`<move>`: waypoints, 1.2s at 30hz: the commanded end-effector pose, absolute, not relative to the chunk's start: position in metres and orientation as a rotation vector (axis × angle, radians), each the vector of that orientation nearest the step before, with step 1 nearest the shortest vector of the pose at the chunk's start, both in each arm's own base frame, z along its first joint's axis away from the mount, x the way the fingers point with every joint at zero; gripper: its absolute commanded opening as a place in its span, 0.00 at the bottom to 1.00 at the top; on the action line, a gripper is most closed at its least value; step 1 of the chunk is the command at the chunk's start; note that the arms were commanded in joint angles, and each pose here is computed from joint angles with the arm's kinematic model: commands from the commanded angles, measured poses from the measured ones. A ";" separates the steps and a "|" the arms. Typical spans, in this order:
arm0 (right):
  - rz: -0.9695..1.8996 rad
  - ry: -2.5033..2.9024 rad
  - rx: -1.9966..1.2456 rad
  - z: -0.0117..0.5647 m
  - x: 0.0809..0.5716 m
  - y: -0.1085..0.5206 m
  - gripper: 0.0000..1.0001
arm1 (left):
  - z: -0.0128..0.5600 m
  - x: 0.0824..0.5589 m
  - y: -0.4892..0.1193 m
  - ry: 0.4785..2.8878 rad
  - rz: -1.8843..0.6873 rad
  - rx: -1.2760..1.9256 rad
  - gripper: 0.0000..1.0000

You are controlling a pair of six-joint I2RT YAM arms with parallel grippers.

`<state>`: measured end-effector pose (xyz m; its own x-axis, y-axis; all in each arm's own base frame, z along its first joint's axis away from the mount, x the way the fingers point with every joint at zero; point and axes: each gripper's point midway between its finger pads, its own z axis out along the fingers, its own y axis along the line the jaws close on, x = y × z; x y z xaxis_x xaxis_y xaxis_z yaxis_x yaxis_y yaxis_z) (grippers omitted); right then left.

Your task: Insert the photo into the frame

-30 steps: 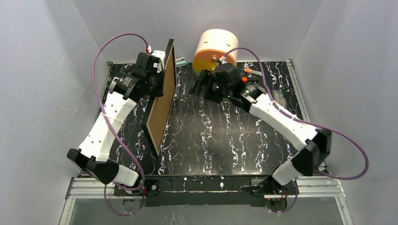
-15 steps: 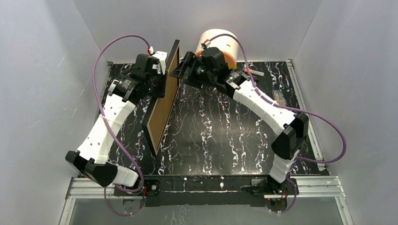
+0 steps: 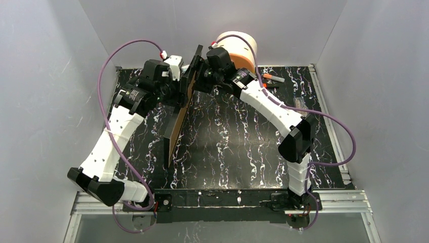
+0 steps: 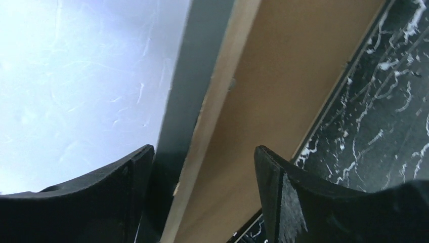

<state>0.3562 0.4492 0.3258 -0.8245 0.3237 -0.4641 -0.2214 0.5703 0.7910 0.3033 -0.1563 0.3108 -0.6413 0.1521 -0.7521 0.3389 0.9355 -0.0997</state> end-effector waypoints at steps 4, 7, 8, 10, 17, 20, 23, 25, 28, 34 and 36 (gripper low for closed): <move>1.064 2.253 0.152 0.320 0.356 0.408 0.72 | 0.331 0.282 -0.177 2.165 -0.489 0.438 0.76; 1.013 2.222 0.190 0.325 0.351 0.381 0.71 | 0.351 0.274 -0.183 2.063 -0.570 0.445 0.90; 1.013 2.218 0.198 0.325 0.348 0.372 0.69 | 0.357 0.272 -0.184 2.035 -0.589 0.444 0.92; 1.035 2.223 0.214 0.321 0.345 0.357 0.67 | 0.364 0.268 -0.188 2.001 -0.632 0.447 0.94; 1.235 2.214 0.186 0.312 0.338 0.320 0.58 | 0.360 0.274 -0.194 2.001 -0.678 0.359 0.96; 1.245 2.231 0.196 0.296 0.335 0.307 0.50 | 0.347 0.285 -0.186 2.030 -0.627 0.253 0.97; 1.242 2.228 0.198 0.283 0.333 0.293 0.44 | 0.326 0.294 -0.176 2.082 -0.562 0.141 0.97; 1.251 2.214 0.182 0.275 0.332 0.284 0.41 | 0.308 0.297 -0.173 2.126 -0.540 0.091 0.97; 1.312 2.161 0.109 0.268 0.330 0.269 0.35 | 0.277 0.302 -0.166 2.191 -0.482 0.004 0.98; 1.330 2.174 0.075 0.231 0.320 0.242 0.34 | 0.215 0.305 -0.143 2.311 -0.317 -0.134 0.98; 1.332 2.184 0.082 0.218 0.317 0.237 0.34 | 0.202 0.308 -0.135 2.328 -0.274 -0.172 0.98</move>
<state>0.3191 0.2332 0.1871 -0.8724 0.3989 -0.2826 -0.0030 0.5737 0.8191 0.2995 -0.1576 0.2204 -0.7075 -0.1476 -0.6911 0.0887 0.9516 -0.2941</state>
